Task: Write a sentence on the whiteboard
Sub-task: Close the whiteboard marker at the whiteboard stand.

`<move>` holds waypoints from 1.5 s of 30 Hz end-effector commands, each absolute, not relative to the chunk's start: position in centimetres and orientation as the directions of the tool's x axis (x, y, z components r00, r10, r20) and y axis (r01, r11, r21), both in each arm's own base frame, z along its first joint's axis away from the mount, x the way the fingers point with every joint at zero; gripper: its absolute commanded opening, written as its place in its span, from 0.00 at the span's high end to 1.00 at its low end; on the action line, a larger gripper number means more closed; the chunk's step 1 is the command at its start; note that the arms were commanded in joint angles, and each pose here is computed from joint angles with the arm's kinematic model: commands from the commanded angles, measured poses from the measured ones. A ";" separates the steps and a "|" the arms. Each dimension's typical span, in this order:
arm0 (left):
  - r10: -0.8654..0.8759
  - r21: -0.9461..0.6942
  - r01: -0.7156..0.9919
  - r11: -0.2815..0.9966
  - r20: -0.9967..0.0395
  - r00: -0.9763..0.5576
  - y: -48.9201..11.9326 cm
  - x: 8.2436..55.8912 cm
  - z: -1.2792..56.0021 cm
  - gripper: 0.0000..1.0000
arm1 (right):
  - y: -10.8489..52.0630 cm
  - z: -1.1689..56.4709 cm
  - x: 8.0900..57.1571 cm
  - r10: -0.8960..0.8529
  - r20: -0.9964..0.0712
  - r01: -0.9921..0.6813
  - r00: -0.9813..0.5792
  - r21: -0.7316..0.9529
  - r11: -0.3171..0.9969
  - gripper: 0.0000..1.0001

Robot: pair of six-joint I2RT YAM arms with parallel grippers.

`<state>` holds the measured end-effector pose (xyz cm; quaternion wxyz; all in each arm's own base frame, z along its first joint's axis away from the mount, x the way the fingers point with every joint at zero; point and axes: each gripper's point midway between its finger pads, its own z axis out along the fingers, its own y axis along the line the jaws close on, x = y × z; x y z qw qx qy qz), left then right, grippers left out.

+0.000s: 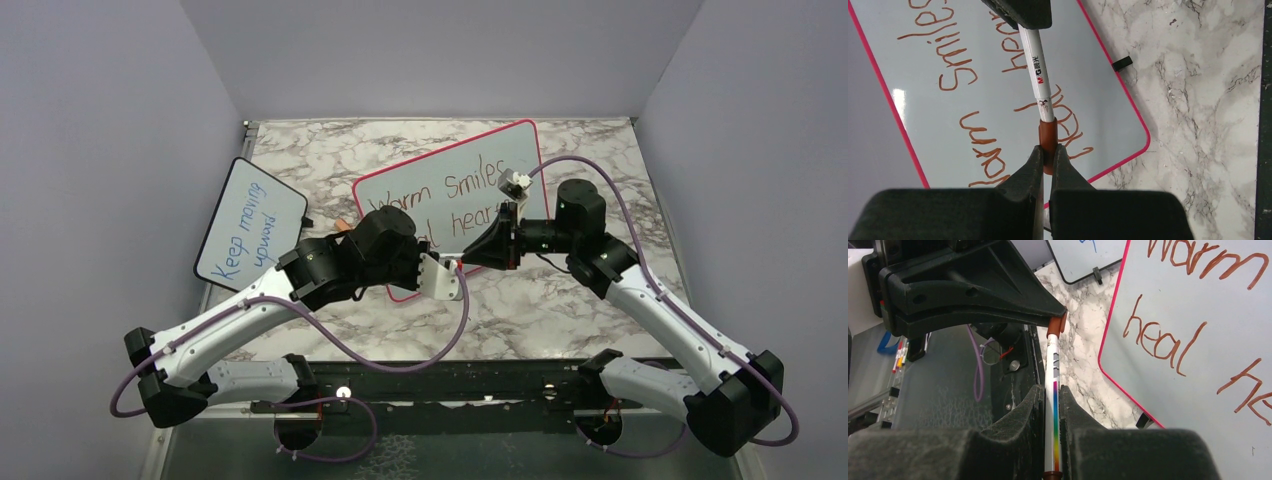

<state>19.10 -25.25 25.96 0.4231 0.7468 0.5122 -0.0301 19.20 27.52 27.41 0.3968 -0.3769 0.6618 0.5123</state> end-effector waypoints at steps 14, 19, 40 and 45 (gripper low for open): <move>0.622 0.632 0.771 -0.074 -0.576 0.531 -31.6 16.6 30.2 1.00 | 28.1 27.6 20.0 -0.088 -0.908 -0.902 -0.410 0.390 0.186 1.00; 0.558 0.630 0.776 -0.033 -0.633 0.537 -32.8 16.2 31.0 1.00 | 28.2 27.5 20.0 -0.071 -0.902 -0.894 -0.427 0.409 0.185 1.00; 0.421 0.714 0.699 -0.045 -0.621 0.662 -35.8 15.2 31.3 1.00 | 29.1 26.2 20.9 -0.071 -0.792 -0.785 -0.606 0.581 0.212 1.00; 0.450 0.723 0.690 -0.031 -0.607 0.655 -35.2 15.6 30.2 1.00 | 28.5 24.9 21.5 -0.077 -0.786 -0.768 -0.613 0.571 0.290 1.00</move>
